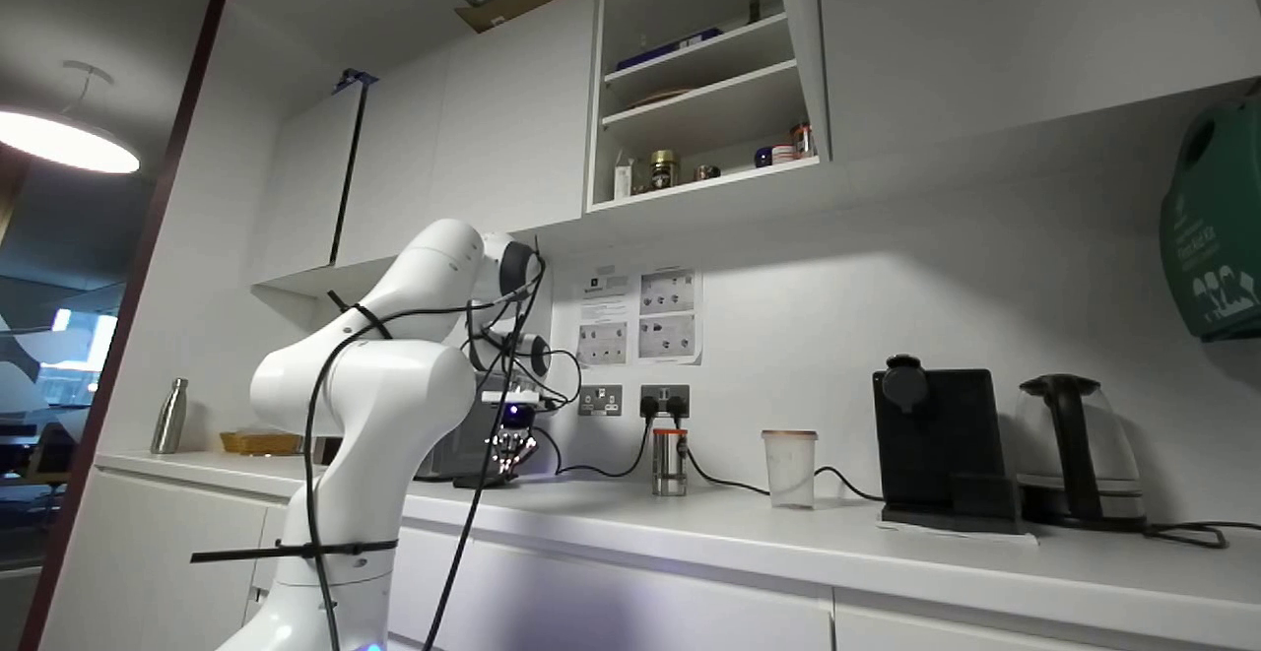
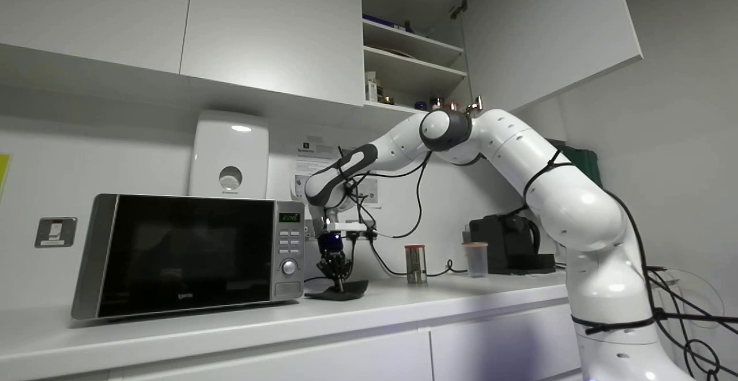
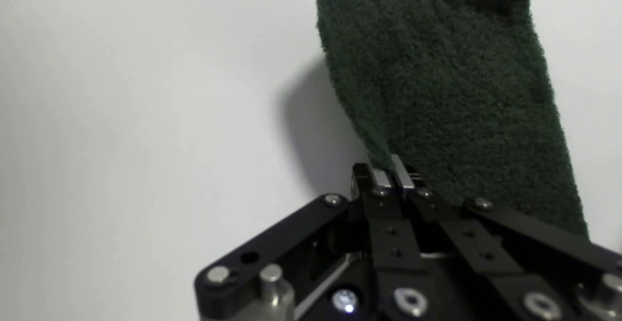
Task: Wipe the counter with the towel
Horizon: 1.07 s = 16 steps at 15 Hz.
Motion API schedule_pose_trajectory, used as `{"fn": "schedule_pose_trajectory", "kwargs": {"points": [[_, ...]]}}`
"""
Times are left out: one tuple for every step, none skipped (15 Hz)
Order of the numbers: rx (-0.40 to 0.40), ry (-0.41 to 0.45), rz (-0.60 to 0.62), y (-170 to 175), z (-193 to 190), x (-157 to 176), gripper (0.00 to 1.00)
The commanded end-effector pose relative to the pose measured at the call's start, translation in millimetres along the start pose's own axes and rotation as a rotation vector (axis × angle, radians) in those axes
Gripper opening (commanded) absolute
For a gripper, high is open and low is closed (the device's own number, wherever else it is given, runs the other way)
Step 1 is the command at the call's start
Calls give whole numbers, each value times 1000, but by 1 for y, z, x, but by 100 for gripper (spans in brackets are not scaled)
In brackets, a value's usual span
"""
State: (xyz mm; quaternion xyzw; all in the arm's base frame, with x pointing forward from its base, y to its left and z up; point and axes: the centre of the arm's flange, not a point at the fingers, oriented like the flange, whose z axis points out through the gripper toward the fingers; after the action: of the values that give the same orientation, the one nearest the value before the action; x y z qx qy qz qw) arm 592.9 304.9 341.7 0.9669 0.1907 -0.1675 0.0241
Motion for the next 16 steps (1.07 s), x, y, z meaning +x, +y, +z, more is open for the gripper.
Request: {"fn": "schedule_pose_trajectory", "kwargs": {"points": [[34,-4,-12,21,16,-54,1],[42,-9,-7,26,19,-64,1],[46,-13,-1,29,25,-74,1],[48,-20,10,33,30,-86,1],[52,-25,20,37,36,-95,1],[56,-32,32,41,42,-104,1],[62,-32,46,46,46,-114,1],[59,-25,64,50,49,-123,1],[54,19,90,54,48,-134,1],[46,50,107,59,49,-142,1],[42,81,121,64,49,-150,1],[41,111,134,69,51,-160,1],[35,136,153,74,54,-170,1],[31,155,171,79,58,-180,1],[31,162,191,84,64,-190,1],[26,170,214,90,70,-200,1]]}}
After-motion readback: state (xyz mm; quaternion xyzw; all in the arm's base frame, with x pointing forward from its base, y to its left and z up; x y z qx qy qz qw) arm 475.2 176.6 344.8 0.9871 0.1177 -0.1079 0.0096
